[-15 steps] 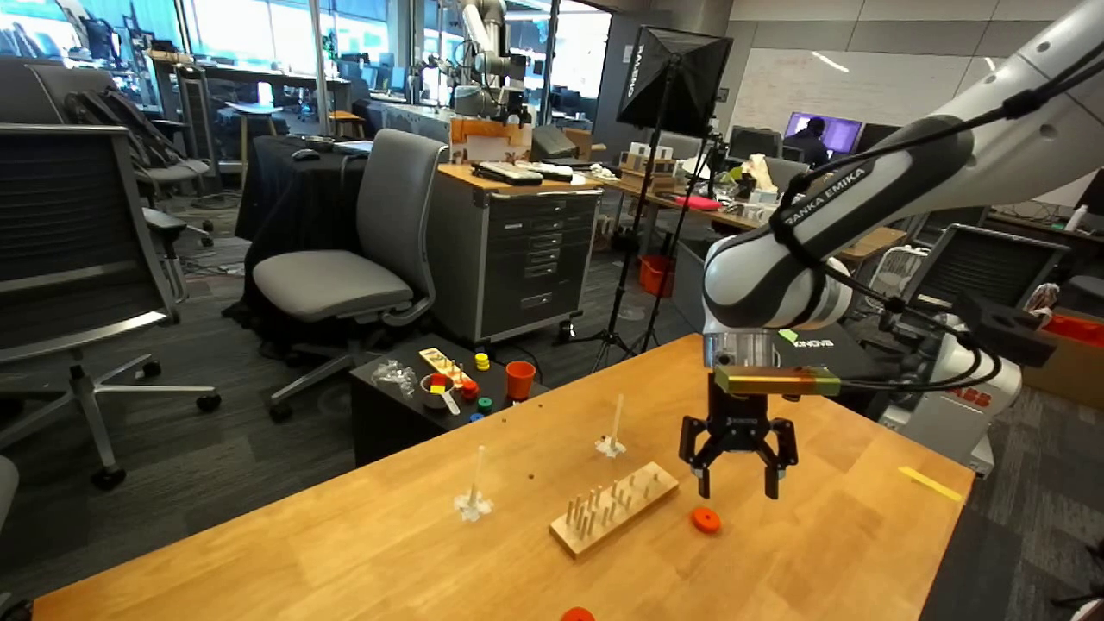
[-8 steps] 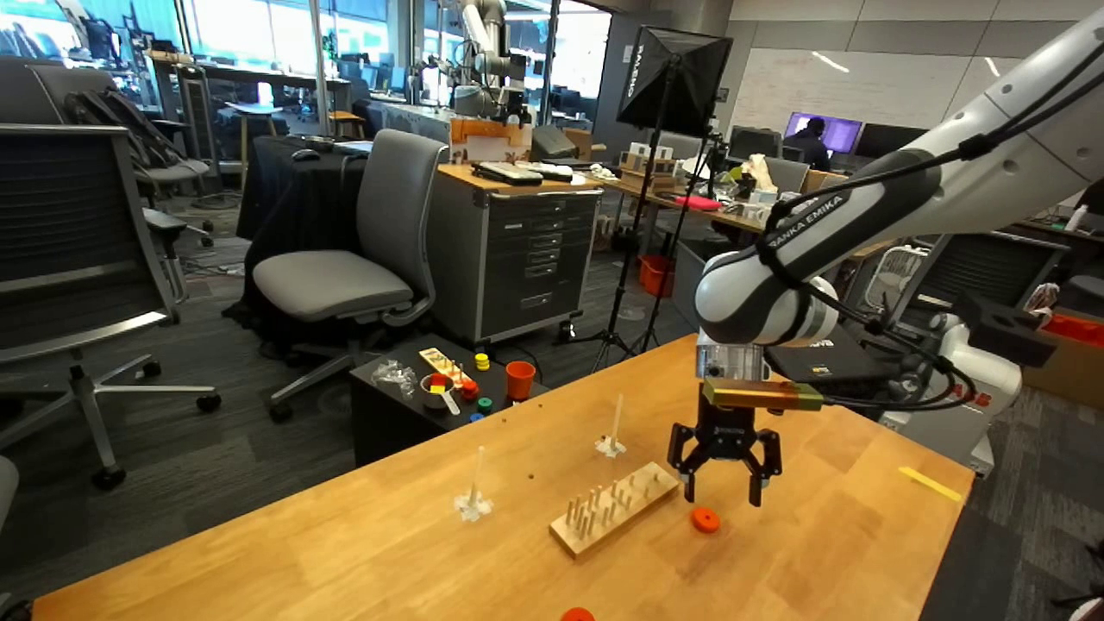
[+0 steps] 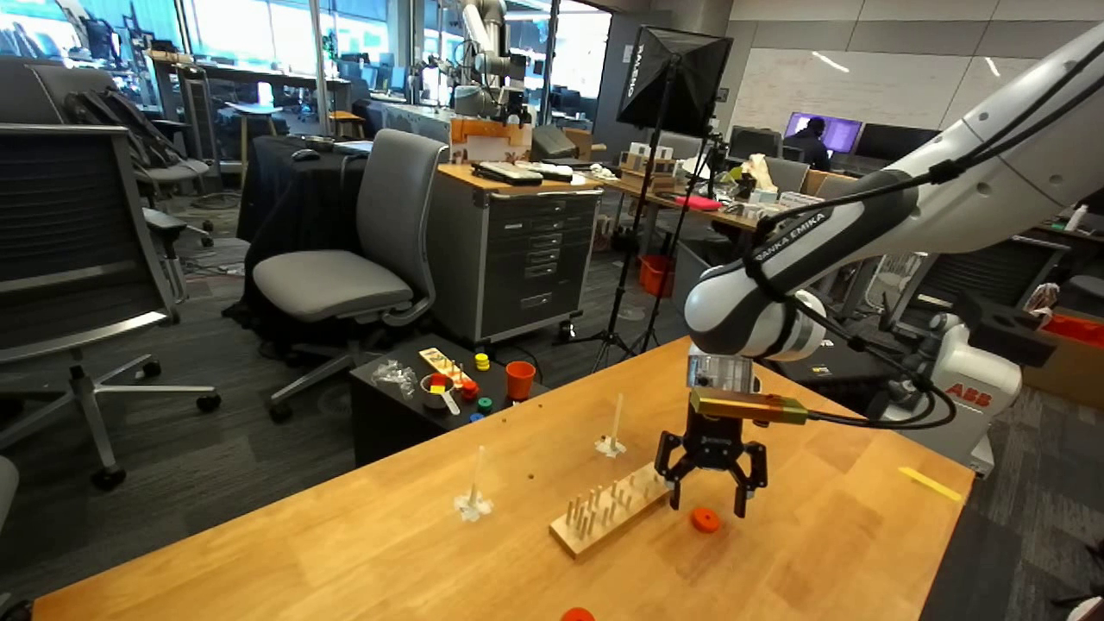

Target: Put an orange disc on the wooden rack

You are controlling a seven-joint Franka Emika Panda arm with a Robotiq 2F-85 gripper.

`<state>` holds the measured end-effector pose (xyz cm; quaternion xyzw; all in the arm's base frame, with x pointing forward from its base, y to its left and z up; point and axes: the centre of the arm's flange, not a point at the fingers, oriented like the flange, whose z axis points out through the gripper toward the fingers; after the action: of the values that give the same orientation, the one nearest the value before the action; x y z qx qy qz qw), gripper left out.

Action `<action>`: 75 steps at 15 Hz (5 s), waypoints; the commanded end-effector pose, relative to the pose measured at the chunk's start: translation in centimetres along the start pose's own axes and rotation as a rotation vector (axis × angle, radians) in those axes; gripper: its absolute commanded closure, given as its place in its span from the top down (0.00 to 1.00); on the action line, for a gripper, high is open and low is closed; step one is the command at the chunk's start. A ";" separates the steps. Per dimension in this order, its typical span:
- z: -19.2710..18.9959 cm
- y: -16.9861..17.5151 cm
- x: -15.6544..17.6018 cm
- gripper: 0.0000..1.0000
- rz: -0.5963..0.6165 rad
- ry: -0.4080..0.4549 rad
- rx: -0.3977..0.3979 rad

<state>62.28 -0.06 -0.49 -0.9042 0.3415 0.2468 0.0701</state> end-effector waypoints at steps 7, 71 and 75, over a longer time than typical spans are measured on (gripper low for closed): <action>0.0 0.4 1.1 0.74 0.032 -0.020 0.049; 1.6 -0.1 -1.5 0.22 0.096 0.078 -0.058; 1.2 0.2 -1.7 0.01 0.098 0.078 -0.061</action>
<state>61.09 0.71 -0.65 -0.8960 0.3789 0.2311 0.0177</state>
